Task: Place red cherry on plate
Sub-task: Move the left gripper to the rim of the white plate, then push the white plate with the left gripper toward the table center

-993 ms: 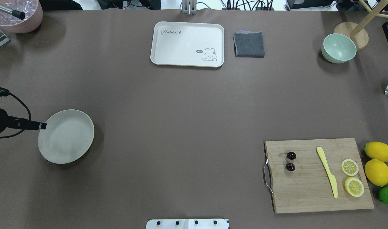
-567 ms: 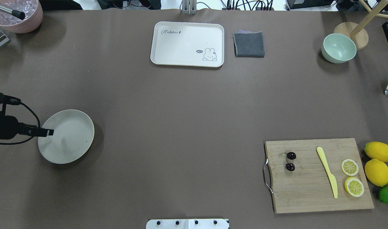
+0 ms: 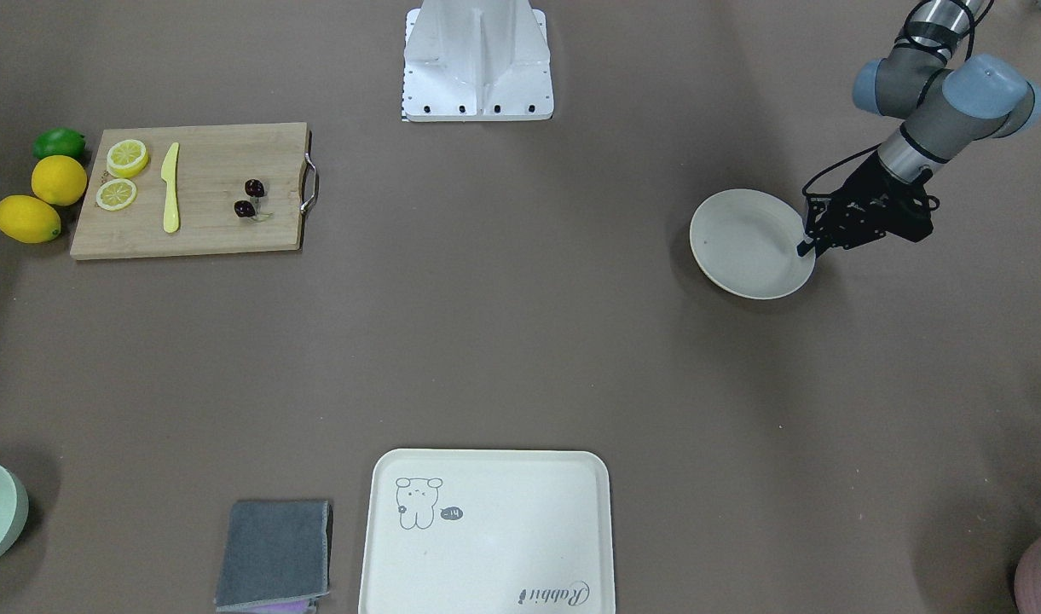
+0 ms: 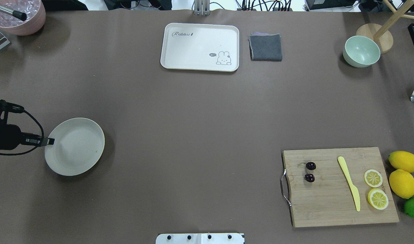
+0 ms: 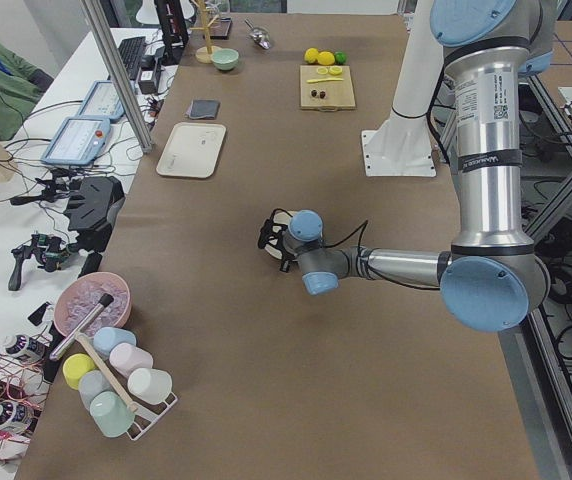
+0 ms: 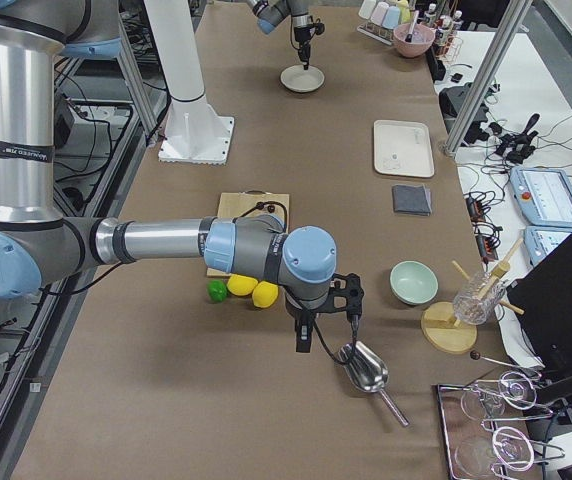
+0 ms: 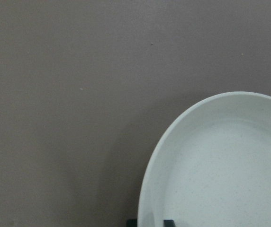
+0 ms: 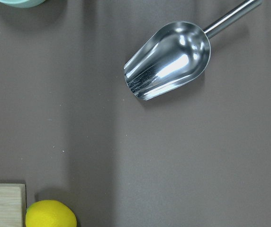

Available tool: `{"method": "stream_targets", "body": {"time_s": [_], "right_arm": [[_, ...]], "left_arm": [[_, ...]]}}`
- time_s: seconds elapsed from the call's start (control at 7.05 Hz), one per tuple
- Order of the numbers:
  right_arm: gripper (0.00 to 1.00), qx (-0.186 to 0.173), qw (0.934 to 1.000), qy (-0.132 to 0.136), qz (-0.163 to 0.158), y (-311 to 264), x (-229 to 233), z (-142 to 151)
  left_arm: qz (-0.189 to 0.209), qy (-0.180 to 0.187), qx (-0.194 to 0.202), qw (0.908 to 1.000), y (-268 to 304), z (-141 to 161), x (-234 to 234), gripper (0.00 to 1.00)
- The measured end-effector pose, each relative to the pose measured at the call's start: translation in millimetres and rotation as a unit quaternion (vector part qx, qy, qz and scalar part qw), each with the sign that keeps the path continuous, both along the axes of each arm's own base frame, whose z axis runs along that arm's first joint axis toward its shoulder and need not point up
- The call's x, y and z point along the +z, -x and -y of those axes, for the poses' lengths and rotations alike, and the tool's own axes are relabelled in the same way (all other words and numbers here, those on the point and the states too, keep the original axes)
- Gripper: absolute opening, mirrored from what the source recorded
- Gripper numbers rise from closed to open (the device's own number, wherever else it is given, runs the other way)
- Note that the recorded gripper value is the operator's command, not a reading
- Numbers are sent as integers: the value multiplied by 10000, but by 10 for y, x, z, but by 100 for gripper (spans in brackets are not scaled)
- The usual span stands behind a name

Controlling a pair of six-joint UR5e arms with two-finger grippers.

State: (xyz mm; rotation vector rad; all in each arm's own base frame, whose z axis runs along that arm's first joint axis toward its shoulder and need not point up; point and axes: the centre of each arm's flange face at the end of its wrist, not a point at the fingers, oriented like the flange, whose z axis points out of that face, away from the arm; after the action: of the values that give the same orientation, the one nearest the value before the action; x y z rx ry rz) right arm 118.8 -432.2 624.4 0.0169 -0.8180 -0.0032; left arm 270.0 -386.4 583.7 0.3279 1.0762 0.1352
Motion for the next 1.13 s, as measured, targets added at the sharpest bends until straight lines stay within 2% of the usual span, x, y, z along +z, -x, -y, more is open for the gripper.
{"method": "stream_targets", "body": {"time_s": [0.28,0.57,0.85,1.13], "right_arm": [[100,1,10000,15,6,2,14,-13],[100,1,10000,-4,8,3,-8,-17],[100,0,10000,-77,14,6,-79,-27],[100,-1,9998,-174,5,9,-175,-40]], "left_arm": [[-98,73,94,9999,64,10,-45,0],[-429,260,163,9986,348,320,-389,0],[-621,581,-84,9963,307,881,-1123,0],[-692,952,-417,9922,-412,1250,-2100,0]]}}
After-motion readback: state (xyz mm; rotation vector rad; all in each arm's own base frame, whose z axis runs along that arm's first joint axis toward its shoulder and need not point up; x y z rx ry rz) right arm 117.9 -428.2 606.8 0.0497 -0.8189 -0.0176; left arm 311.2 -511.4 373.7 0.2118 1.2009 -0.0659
